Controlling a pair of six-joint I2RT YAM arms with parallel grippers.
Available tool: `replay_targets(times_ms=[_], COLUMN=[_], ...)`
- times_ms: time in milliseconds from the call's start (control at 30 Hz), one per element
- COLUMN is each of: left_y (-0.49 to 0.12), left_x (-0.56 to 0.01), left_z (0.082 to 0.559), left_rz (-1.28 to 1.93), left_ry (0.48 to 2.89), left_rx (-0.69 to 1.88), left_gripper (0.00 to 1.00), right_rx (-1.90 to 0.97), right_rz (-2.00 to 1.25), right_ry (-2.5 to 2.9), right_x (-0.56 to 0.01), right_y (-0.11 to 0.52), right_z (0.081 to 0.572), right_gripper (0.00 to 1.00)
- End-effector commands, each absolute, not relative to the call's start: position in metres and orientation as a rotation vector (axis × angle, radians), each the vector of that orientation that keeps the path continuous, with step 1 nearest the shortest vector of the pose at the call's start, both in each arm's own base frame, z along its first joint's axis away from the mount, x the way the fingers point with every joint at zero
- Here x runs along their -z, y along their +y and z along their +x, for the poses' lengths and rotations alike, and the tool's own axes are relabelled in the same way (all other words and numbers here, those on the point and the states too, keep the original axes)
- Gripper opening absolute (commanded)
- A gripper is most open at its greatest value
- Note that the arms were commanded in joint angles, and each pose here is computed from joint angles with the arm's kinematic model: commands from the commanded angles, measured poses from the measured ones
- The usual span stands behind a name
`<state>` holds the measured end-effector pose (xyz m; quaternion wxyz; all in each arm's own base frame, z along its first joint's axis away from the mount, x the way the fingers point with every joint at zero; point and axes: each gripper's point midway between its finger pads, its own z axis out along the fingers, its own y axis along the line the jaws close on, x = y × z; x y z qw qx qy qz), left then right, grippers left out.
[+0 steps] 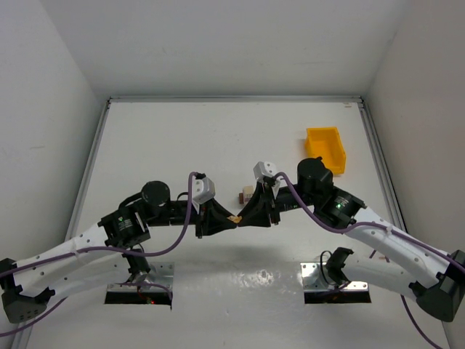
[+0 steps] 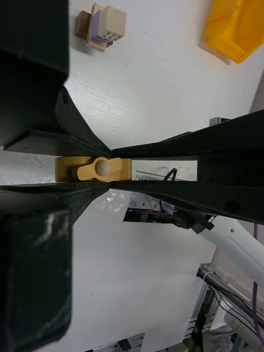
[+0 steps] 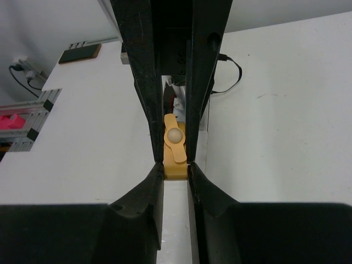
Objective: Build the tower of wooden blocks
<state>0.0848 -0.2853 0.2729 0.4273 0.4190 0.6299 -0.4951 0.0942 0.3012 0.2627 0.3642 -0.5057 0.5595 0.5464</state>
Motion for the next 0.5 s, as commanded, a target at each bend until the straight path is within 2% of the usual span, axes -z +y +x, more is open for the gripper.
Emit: replay_targets(times_ms=[0, 33, 167, 433, 467], left_y=[-0.2886, -0.2889, -0.2887, -0.2883, -0.2883], left_x=[-0.3052, -0.3047, -0.3029, -0.2996, -0.2989], left_z=[0.0800, 0.0797, 0.0812, 0.0840, 0.0840], left_rz=[1.050, 1.053, 1.049, 1.040, 1.039], left_ry=[1.447, 1.447, 1.458, 1.480, 1.483], left_rx=[1.270, 1.270, 1.263, 1.248, 1.249], left_gripper=[0.00, 0.00, 0.00, 0.00, 0.08], right_rx=[-1.415, -1.414, -1.421, -1.424, -1.420], right_rz=[-1.304, -1.301, -1.296, -1.276, -1.272], right_ry=[1.365, 1.365, 1.371, 1.358, 1.359], right_x=[-0.2763, -0.2765, -0.2750, -0.2781, -0.2786], right_y=[0.3036, 0.3035, 0.3034, 0.3014, 0.3009], right_z=[0.0941, 0.0946, 0.0942, 0.0922, 0.0927], right_gripper=[0.18, 0.16, 0.00, 0.00, 0.00])
